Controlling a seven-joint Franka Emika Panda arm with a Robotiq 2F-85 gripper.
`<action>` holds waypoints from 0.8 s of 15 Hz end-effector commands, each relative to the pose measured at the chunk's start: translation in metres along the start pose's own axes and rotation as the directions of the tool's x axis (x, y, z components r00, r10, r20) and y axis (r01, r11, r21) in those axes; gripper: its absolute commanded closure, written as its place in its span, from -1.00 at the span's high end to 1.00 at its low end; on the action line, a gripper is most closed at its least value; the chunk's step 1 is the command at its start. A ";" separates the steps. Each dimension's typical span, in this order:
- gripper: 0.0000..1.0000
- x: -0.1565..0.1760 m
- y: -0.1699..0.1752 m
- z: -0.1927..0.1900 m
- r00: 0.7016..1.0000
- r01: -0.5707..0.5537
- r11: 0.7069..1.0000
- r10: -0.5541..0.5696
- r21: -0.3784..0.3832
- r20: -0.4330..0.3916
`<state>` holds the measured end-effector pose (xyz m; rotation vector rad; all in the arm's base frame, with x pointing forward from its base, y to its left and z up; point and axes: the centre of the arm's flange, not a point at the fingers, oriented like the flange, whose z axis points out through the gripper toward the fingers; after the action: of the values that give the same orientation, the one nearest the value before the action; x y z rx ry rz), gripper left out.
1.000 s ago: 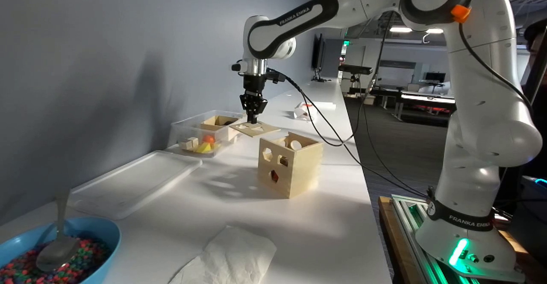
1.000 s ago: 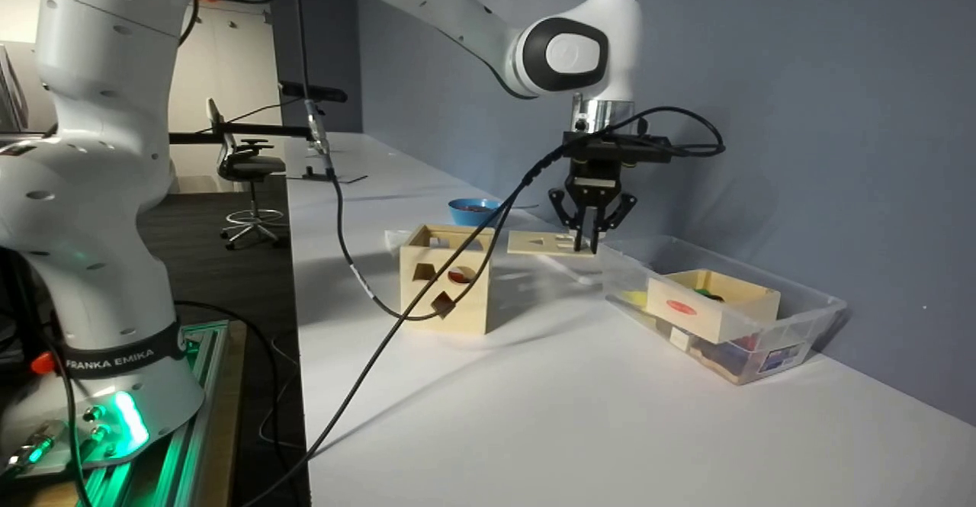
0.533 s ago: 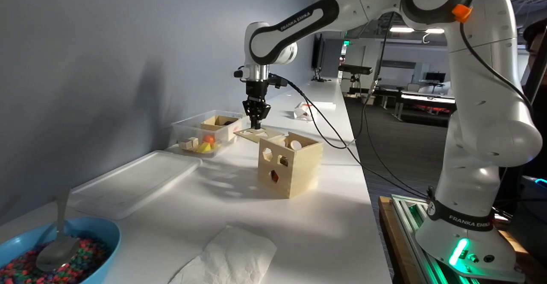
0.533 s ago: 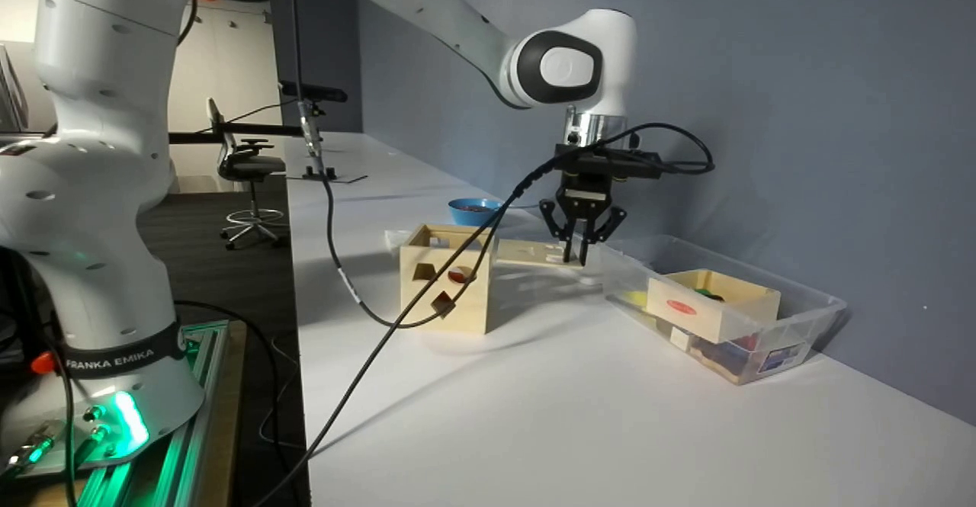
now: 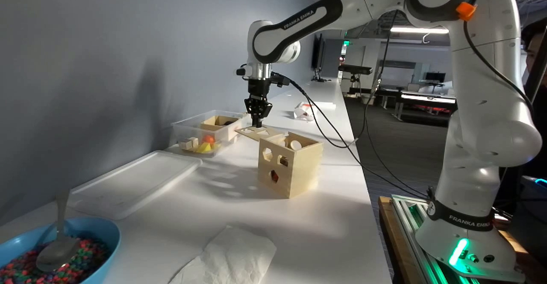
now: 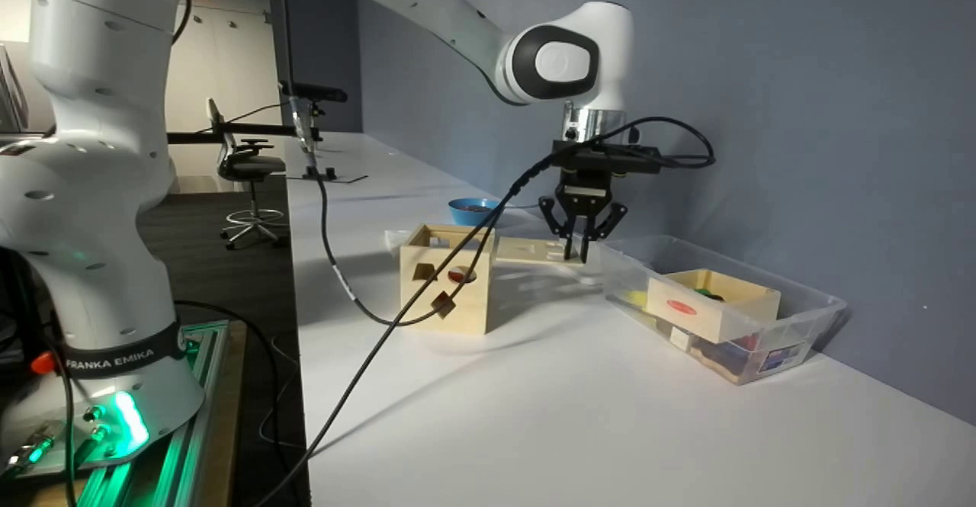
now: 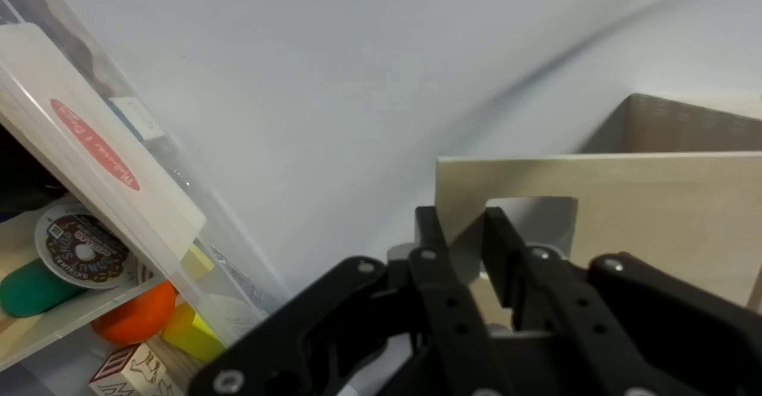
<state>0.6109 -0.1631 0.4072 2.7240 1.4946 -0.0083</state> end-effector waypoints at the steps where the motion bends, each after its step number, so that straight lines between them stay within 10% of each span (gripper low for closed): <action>1: -0.89 -0.012 -0.012 -0.004 0.999 -0.004 1.000 0.003 -0.025 -0.043; 12: -0.89 -0.016 -0.017 -0.004 0.994 0.021 0.999 -0.024 -0.025 -0.105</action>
<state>0.6034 -0.1687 0.4052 2.7273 1.5020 0.1260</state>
